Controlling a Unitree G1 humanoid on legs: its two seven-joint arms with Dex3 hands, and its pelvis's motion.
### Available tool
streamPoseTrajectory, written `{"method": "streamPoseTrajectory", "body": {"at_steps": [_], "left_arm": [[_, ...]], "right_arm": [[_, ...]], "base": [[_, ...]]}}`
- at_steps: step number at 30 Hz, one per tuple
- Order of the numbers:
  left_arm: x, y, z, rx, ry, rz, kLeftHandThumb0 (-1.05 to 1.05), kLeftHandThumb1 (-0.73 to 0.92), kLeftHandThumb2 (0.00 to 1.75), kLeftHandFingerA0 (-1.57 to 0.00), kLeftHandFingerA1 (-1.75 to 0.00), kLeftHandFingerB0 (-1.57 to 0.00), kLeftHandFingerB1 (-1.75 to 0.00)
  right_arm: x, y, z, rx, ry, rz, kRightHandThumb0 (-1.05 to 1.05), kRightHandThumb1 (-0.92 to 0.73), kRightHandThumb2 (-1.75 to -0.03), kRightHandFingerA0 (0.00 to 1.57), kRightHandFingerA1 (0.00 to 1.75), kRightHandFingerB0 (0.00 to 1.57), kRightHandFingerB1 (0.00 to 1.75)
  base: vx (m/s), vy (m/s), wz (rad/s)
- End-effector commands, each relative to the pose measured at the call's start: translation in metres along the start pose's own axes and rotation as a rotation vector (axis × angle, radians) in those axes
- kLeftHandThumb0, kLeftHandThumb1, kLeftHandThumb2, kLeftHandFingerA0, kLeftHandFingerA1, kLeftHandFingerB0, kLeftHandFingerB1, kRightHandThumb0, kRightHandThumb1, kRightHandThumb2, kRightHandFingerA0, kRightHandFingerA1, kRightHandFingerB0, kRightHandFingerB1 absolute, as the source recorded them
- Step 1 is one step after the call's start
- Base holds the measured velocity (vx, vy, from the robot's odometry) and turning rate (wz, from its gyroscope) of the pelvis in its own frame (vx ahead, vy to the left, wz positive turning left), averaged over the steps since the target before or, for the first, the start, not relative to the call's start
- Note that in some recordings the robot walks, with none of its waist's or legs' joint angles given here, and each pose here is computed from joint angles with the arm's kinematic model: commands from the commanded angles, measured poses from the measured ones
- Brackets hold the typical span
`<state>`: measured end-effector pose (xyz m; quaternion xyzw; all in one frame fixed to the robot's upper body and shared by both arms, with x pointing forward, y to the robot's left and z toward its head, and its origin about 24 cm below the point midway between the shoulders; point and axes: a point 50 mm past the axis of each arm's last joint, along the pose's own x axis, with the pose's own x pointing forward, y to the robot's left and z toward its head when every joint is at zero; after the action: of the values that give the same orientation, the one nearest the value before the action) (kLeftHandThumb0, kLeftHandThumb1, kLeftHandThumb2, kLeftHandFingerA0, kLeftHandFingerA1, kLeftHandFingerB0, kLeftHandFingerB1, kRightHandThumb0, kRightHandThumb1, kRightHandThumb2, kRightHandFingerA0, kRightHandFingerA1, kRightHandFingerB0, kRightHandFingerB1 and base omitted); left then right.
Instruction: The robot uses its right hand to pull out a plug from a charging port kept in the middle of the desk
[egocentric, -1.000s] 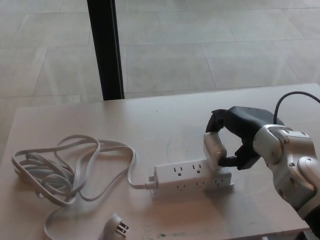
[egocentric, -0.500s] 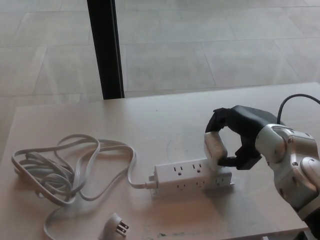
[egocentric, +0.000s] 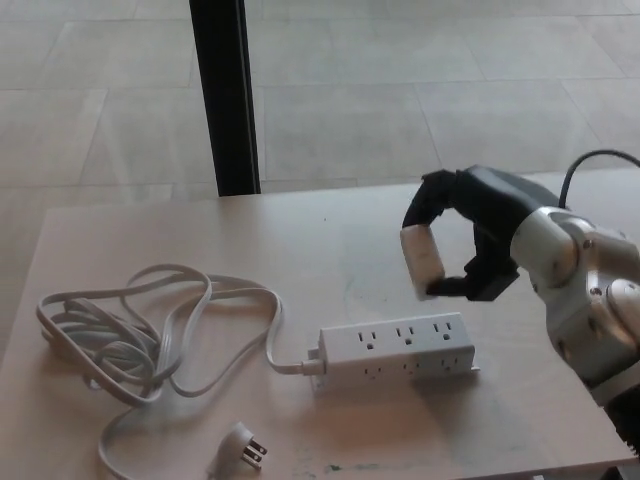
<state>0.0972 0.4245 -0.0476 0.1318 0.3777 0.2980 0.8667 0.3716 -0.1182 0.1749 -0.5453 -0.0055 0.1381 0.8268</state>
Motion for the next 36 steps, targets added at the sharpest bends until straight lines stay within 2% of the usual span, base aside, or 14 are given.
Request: {"method": "streamPoseTrajectory", "body": {"at_steps": [1, 2, 6, 11, 12, 15, 17, 18, 19, 20, 21, 24, 28, 36], "left_arm": [[-0.001, 0.005, 0.003, 0.001, -0.026, 0.013, -0.90, 0.79, 0.93, -0.74, -0.58, -0.57, -0.48], [-0.001, 0.007, 0.001, -0.004, -0.023, 0.016, -0.84, 0.92, 0.77, -0.76, -0.54, -0.62, -0.41], [-0.002, 0.008, -0.001, -0.025, -0.016, 0.020, -0.84, 0.92, 0.77, -0.78, -0.55, -0.63, -0.42], [-0.002, 0.007, -0.001, -0.044, -0.021, 0.014, -0.85, 0.92, 0.76, -0.76, -0.54, -0.62, -0.42], [-0.002, 0.008, 0.000, -0.037, -0.017, 0.016, -0.87, 0.92, 0.79, -0.73, -0.52, -0.58, -0.42], [-0.002, 0.007, 0.000, -0.022, -0.012, 0.021, -0.93, 0.79, 0.93, -0.75, -0.58, -0.58, -0.48], [-0.002, 0.008, 0.000, -0.023, -0.021, 0.018, -0.85, 0.92, 0.77, -0.74, -0.53, -0.60, -0.42], [-0.002, 0.008, 0.001, -0.027, -0.021, 0.016, -0.86, 0.92, 0.77, -0.75, -0.51, -0.61, -0.41], [-0.002, 0.007, 0.001, -0.029, -0.020, 0.015, -0.87, 0.92, 0.78, -0.73, -0.52, -0.58, -0.42], [-0.001, 0.007, 0.001, -0.022, -0.021, 0.021, -0.88, 0.92, 0.79, -0.74, -0.52, -0.59, -0.42], [-0.001, 0.007, 0.002, -0.020, -0.021, 0.024, -0.88, 0.92, 0.79, -0.74, -0.52, -0.59, -0.42], [-0.001, 0.007, 0.002, -0.045, -0.027, 0.017, -0.93, 0.78, 0.94, -0.73, -0.59, -0.59, -0.49], [-0.002, 0.008, 0.002, -0.050, -0.033, 0.022, -0.84, 0.92, 0.76, -0.75, -0.54, -0.62, -0.43], [-0.001, 0.007, 0.002, -0.059, -0.028, 0.024, -0.92, 0.79, 0.93, -0.76, -0.61, -0.59, -0.49]], "right_arm": [[0.000, -0.031, 0.000, 0.013, -0.017, -0.064, -0.30, -0.57, -0.89, 0.90, 1.75, 0.82, 1.02], [-0.001, -0.034, 0.000, 0.012, -0.020, -0.068, -0.31, -0.51, -1.03, 0.90, 1.75, 0.79, 1.36], [-0.008, -0.044, -0.007, 0.027, -0.027, -0.121, -0.31, -0.50, -0.98, 0.90, 1.75, 0.75, 1.57], [-0.014, -0.049, -0.022, 0.001, 0.045, -0.129, -0.31, -0.50, -1.07, 0.88, 1.75, 0.76, 1.53], [-0.015, -0.051, -0.026, -0.021, 0.066, -0.116, -0.30, -0.57, -0.92, 0.89, 1.75, 0.78, 0.98], [-0.022, -0.045, -0.050, -0.109, 0.087, -0.109, -0.32, -0.52, -0.90, 0.94, 1.72, 0.79, 1.42], [-0.025, -0.038, -0.064, -0.220, 0.123, -0.092, -0.36, -0.60, -0.81, 0.92, 1.69, 0.76, 0.70], [-0.027, -0.035, -0.069, -0.234, 0.133, -0.085, -0.38, -0.48, -1.00, 1.17, 1.30, 0.76, 0.75], [-0.029, -0.028, -0.079, -0.247, 0.135, -0.084, -0.32, -0.56, -0.80, 0.89, 1.73, 0.84, 0.95], [-0.031, -0.019, -0.088, -0.311, 0.153, -0.060, -0.40, -0.62, -0.80, 0.91, 1.75, 0.78, 1.43], [-0.032, -0.016, -0.092, -0.339, 0.158, -0.049, -0.40, -0.62, -0.80, 0.91, 1.75, 0.78, 1.43], [-0.036, 0.001, -0.103, -0.424, 0.182, 0.003, -0.35, -0.64, -0.76, 0.87, 1.70, 0.73, 0.70], [-0.038, 0.024, -0.117, -0.568, 0.184, 0.069, -0.40, -0.68, -0.73, 0.87, 1.58, 0.77, 0.61], [-0.034, 0.045, -0.116, -0.689, 0.117, 0.106, -0.38, -0.58, -0.75, 0.87, 1.75, 0.77, 1.41]], "base": [[0.00, 0.000, 0.00], [0.00, 0.000, 0.00], [0.00, 0.000, 0.00], [0.00, 0.000, 0.00], [0.00, 0.000, 0.00], [0.00, 0.000, 0.00], [0.00, 0.000, 0.00], [0.00, 0.000, 0.00], [0.00, 0.000, 0.00], [0.00, 0.000, 0.00], [0.00, 0.000, 0.00], [0.00, 0.000, 0.00], [0.00, 0.000, 0.00], [0.00, 0.000, 0.00]]}}
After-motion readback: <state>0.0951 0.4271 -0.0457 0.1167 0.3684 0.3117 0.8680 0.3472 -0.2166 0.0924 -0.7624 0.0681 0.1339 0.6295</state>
